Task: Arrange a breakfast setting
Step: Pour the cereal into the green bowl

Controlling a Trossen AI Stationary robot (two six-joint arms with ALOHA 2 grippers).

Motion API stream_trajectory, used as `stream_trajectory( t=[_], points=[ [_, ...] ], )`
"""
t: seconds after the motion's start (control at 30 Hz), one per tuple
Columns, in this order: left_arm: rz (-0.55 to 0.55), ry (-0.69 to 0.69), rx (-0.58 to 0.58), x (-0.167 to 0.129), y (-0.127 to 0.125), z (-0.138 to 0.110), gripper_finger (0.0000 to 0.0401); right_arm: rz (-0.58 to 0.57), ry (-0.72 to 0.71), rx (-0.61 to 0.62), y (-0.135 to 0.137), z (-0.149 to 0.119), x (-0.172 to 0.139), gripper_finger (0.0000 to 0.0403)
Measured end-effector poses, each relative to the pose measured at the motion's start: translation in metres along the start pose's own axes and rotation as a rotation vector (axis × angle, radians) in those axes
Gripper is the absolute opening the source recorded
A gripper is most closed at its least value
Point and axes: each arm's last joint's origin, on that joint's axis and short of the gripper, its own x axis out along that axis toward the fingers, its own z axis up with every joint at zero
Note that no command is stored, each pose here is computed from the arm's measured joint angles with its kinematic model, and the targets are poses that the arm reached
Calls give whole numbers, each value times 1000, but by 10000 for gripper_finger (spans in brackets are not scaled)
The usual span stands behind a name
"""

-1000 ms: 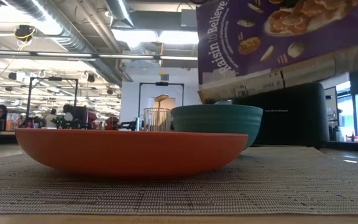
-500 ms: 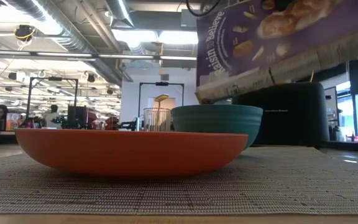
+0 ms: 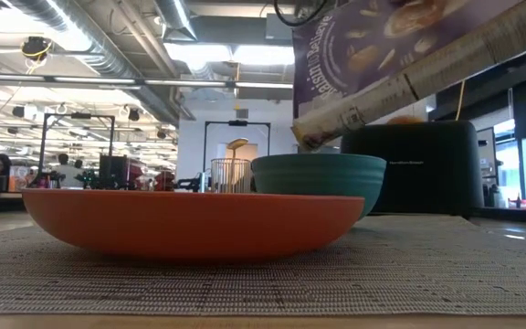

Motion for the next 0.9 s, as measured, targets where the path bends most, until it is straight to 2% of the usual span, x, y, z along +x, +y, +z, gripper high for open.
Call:
stream_trajectory(
  t=[0.17,0.3,0.57,0.9],
  points=[
    [0,0,5,0,0,0,199,-32,40,75,-11,5,12,7],
    [0,7,9,0,0,-1,199,-16,90,100,-16,6,20,7],
    [2,28,21,0,0,-3,199,-7,25,86,-16,9,6,7],
    [9,28,23,0,0,-3,199,19,34,89,-15,9,4,7]
  ],
)
